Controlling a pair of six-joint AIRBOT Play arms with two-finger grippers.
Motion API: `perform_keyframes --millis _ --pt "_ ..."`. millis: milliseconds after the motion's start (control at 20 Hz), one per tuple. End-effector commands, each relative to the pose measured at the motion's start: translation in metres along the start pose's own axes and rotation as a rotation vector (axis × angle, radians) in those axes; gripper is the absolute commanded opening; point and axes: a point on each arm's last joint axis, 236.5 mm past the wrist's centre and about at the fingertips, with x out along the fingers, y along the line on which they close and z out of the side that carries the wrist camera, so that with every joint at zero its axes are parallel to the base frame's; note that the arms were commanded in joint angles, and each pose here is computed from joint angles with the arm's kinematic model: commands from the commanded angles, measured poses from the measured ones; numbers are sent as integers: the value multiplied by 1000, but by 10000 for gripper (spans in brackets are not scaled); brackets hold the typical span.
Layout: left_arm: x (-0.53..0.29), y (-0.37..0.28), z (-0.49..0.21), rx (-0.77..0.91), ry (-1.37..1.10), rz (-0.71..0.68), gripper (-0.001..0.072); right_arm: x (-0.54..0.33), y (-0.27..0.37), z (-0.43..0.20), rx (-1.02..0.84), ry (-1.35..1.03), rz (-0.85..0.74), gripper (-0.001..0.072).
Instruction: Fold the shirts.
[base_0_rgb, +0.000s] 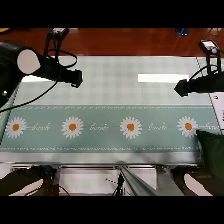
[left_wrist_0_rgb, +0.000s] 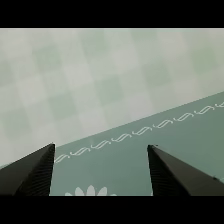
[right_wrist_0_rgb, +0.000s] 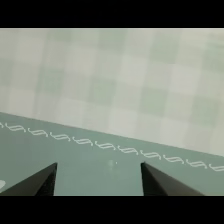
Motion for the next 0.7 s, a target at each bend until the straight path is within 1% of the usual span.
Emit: perform_keyframes --millis 0,650 --pt "3 1 8 -14 -50 3 692 -1 1 22 27 -124 -2 583" --pt "6 1 6 -14 -41 4 690 -1 0 23 26 -128 -3 583"
